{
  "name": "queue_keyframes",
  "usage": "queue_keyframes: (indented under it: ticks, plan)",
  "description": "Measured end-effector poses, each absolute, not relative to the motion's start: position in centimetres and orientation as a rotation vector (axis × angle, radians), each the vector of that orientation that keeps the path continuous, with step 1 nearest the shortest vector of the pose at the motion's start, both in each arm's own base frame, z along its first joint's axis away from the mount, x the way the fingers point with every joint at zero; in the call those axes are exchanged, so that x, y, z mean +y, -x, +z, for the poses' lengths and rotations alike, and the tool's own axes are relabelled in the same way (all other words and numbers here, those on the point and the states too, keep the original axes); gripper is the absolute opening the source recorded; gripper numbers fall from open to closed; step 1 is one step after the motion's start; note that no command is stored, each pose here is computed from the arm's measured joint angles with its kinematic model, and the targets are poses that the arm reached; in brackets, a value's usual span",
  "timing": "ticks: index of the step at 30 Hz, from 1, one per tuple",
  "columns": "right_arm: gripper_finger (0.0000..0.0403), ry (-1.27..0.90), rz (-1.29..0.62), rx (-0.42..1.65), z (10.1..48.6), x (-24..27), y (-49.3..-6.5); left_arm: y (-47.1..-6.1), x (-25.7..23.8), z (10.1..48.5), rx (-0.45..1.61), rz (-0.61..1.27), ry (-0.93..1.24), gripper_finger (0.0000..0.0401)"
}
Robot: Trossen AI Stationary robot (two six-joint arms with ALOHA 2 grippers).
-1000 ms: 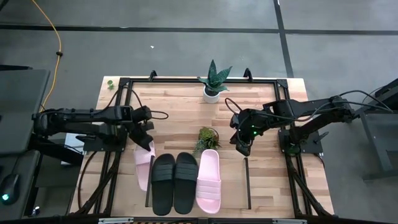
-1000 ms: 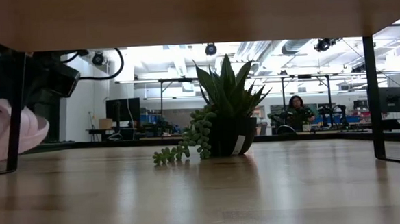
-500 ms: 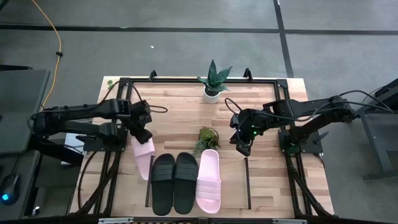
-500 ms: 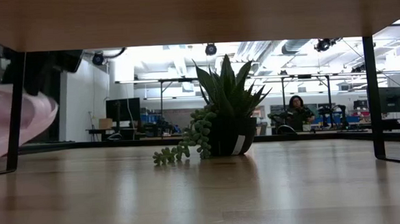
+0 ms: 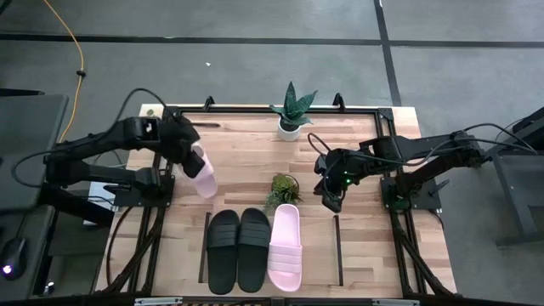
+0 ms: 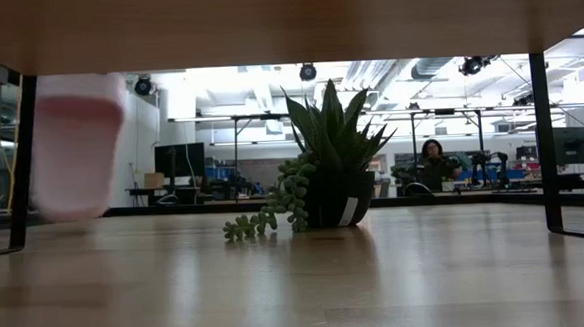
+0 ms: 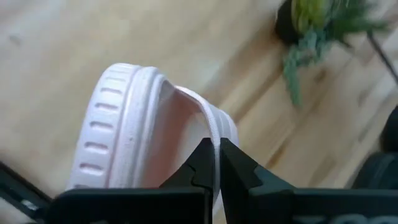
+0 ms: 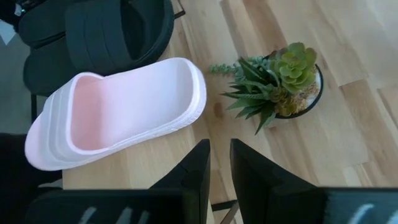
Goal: Pick and place slides into the shelf
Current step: Put the pink slide on the shelf
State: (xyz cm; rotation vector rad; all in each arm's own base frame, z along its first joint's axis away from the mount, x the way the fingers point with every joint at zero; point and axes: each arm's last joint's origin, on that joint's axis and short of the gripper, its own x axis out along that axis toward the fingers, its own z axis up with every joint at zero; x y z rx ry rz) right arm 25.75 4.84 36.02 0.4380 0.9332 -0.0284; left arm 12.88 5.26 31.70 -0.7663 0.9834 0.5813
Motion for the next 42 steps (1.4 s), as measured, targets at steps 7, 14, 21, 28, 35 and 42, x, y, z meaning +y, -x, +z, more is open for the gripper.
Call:
queue_keyframes:
  ticks: [7,14,21,28,35,42]
  plan:
    - [0.0053,-0.423,-0.096,0.913,36.0,4.6,-25.8,-12.2,5.3,36.2,0.821,0.653,0.686,0.0000]
    - [0.0053,-0.396,-0.238,0.900,35.8,4.2,-25.6,-11.2,5.2,40.0,0.664,0.716,0.627,0.0000]
    - [0.0053,-0.378,-0.412,0.767,37.0,3.4,-24.5,-10.9,5.2,43.7,0.414,0.716,0.589,0.0000]
    - [0.0053,-0.377,-0.519,0.563,40.0,2.3,-21.0,-11.5,5.4,46.7,0.146,0.628,0.546,0.0000]
    - [0.0072,-0.439,-0.502,0.373,42.9,1.4,-16.5,-12.7,5.7,48.6,-0.029,0.487,0.506,0.0000]
    - [0.0151,-0.500,-0.449,0.179,42.8,0.9,-14.7,-15.6,6.6,49.3,-0.098,0.378,0.487,0.0000]
